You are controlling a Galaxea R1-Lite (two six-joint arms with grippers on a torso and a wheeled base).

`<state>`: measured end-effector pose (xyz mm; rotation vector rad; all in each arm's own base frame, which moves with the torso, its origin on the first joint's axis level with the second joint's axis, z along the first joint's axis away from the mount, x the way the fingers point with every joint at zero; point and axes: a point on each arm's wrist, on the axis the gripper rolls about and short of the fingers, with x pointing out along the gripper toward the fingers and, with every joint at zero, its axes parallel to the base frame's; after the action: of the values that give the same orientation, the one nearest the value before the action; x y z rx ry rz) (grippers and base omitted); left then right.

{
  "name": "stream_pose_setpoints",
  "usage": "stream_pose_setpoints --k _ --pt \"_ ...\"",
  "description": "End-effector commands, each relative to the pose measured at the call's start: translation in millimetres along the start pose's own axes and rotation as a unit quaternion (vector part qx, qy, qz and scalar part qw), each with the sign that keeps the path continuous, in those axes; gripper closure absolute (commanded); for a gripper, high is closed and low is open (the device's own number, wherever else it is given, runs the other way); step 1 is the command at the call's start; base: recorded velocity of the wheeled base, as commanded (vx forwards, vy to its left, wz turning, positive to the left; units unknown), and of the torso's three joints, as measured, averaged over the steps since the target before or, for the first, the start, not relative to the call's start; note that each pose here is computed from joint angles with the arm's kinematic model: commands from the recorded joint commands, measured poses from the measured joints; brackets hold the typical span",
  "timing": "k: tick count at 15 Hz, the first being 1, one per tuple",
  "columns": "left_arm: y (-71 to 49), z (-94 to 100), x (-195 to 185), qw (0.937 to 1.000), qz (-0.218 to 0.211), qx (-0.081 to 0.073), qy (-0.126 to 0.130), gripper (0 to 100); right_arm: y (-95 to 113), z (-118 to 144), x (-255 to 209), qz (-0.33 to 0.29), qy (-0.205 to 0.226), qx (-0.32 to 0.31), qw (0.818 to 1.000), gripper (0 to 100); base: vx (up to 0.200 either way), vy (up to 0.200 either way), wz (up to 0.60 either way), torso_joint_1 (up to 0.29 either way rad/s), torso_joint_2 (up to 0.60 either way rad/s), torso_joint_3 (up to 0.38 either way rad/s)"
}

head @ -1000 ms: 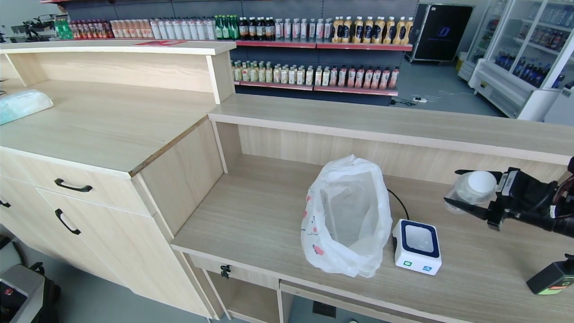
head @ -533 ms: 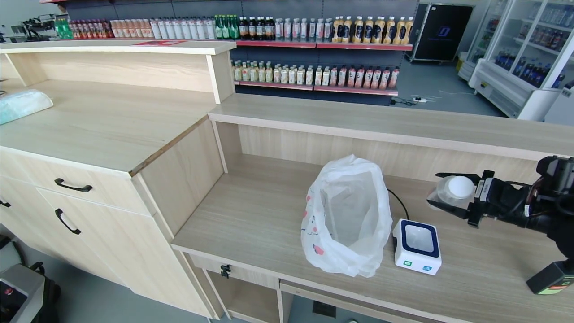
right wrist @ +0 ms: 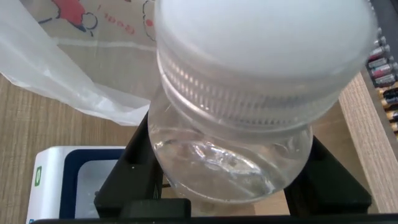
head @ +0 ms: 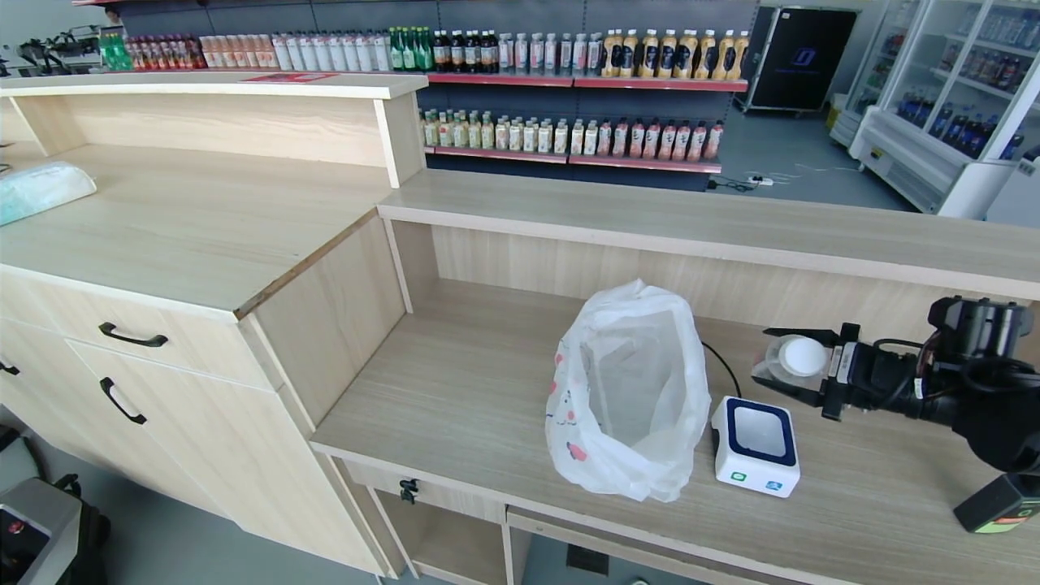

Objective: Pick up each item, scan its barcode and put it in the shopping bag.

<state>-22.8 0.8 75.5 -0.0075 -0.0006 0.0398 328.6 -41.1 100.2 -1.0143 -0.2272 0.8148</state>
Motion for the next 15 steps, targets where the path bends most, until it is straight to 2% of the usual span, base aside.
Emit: stream_pose_setpoints --k 1,15 --pt "0.0 0.0 0.0 1.0 0.0 0.0 0.0 0 2.2 -2.2 8.0 0.006 -0.007 -0.001 1.0 100 0.0 0.0 0.0 0.0 0.0 0.0" --pt "0.0 0.0 0.0 1.0 0.0 0.0 0.0 0 16.9 -10.7 25.2 0.024 -0.02 0.002 1.0 100 0.0 0.0 0.0 0.0 0.0 0.0"
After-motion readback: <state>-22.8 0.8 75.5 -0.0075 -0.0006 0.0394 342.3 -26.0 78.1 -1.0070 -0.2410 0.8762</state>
